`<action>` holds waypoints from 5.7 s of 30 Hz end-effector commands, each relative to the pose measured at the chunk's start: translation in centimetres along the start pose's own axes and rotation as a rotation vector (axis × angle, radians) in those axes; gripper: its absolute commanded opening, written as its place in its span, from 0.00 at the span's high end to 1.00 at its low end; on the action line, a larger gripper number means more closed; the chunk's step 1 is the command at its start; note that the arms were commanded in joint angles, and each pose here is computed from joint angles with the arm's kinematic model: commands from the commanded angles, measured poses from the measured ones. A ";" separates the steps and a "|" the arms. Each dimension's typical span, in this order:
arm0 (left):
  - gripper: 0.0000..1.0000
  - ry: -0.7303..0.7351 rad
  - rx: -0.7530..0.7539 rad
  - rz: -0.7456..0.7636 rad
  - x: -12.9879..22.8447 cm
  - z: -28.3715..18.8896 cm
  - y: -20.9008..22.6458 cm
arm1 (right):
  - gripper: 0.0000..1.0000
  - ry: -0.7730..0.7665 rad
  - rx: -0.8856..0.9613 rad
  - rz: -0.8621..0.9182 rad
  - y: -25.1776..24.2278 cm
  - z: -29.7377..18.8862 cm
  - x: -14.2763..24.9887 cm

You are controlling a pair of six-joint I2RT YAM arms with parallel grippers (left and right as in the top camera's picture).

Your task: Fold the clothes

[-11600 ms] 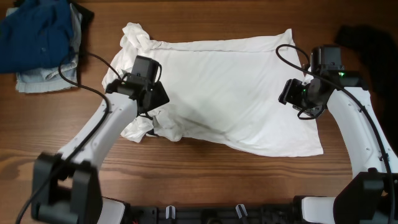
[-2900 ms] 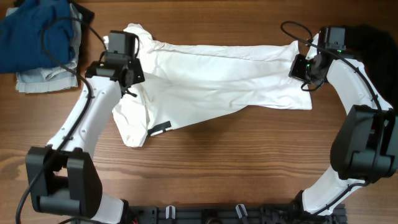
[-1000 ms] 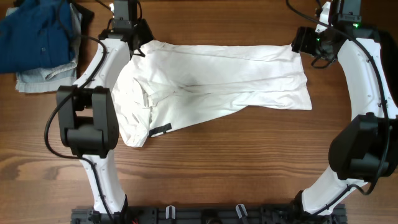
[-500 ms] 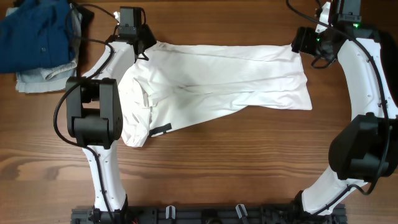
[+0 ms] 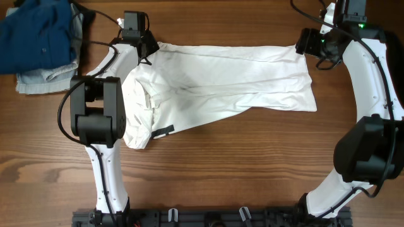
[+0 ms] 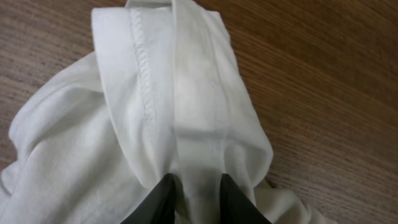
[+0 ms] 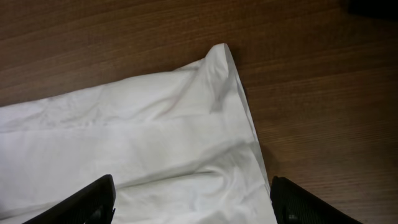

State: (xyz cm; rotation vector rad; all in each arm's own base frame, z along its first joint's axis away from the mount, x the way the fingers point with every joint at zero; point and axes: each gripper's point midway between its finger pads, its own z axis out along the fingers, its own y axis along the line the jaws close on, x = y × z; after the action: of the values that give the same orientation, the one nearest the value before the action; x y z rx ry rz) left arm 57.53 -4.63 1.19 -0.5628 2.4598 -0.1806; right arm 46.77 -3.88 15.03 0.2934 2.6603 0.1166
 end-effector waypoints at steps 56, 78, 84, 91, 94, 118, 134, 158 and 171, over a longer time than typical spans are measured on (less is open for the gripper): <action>0.96 0.001 -0.014 0.013 -2.3 -7.9 -0.7 | 0.79 0.042 -0.015 0.274 0.2 16.2 1.1; 0.96 0.074 -0.161 0.103 -1.3 -16.7 2.3 | 0.96 0.077 -0.049 0.156 0.4 7.4 0.9; 0.96 0.218 -0.236 0.122 2.1 -17.5 4.2 | 0.95 0.243 0.013 0.185 -1.6 6.7 5.0; 0.96 0.351 -0.301 0.141 5.1 -18.7 5.9 | 0.96 0.368 0.097 0.220 -5.3 5.4 8.0; 0.96 0.381 -0.317 0.144 5.9 -18.7 6.4 | 0.96 0.379 0.096 0.212 -5.3 5.3 8.3; 0.96 0.600 -0.511 0.036 12.4 -20.9 10.4 | 0.87 0.418 0.098 0.203 -5.5 6.3 10.1; 0.00 0.422 -0.467 -0.024 8.0 -18.1 11.5 | 0.14 0.315 0.058 0.013 -6.2 10.7 10.8; 0.00 0.377 -0.494 -0.020 6.8 -17.9 12.5 | 0.96 0.249 0.107 0.310 -16.3 8.3 9.4; 0.00 0.367 -0.509 -0.014 6.6 -18.0 12.8 | 0.96 0.205 -0.284 0.033 4.1 -0.8 6.3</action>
State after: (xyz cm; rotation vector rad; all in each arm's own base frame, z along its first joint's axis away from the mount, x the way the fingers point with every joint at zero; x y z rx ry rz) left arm 37.76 3.24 8.31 -0.8216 2.8975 0.3578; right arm 40.73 -3.49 7.79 0.3762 2.9140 0.4597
